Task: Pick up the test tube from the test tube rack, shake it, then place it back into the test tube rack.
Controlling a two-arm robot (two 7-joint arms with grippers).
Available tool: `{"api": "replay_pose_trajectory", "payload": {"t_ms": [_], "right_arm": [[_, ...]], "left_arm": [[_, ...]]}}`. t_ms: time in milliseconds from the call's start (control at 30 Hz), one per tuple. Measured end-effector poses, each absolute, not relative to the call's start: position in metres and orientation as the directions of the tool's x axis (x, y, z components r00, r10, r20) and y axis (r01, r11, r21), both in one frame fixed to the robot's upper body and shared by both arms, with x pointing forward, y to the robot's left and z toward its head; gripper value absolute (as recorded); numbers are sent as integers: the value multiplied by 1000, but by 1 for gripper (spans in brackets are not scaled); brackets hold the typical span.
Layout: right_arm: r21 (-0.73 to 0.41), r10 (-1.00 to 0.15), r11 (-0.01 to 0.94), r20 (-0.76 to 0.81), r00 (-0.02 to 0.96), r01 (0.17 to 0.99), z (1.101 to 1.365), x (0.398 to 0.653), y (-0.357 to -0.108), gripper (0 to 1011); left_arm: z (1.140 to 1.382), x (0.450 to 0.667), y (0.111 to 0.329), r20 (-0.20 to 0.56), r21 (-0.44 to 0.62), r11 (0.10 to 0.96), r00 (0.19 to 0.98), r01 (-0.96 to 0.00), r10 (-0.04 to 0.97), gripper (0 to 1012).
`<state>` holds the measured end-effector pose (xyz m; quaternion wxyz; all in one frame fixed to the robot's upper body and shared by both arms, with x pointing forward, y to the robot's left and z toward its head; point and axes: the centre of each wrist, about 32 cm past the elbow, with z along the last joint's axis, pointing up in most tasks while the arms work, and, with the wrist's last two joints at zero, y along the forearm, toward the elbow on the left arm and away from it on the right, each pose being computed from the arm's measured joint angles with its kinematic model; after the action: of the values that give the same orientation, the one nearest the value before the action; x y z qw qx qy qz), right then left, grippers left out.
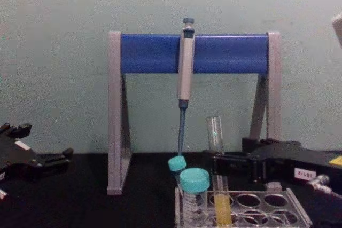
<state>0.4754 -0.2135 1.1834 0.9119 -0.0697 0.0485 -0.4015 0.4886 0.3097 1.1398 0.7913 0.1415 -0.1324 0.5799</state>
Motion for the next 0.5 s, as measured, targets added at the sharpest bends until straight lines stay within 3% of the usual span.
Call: {"api": "replay_pose_trajectory", "payload": {"t_ms": [500], "right_arm": [[-162, -715, 693, -24, 699, 703, 1184, 482, -206, 1000]], "left_arm": [[1140, 489, 310, 374, 70, 287, 292, -955, 880, 1001]]}}
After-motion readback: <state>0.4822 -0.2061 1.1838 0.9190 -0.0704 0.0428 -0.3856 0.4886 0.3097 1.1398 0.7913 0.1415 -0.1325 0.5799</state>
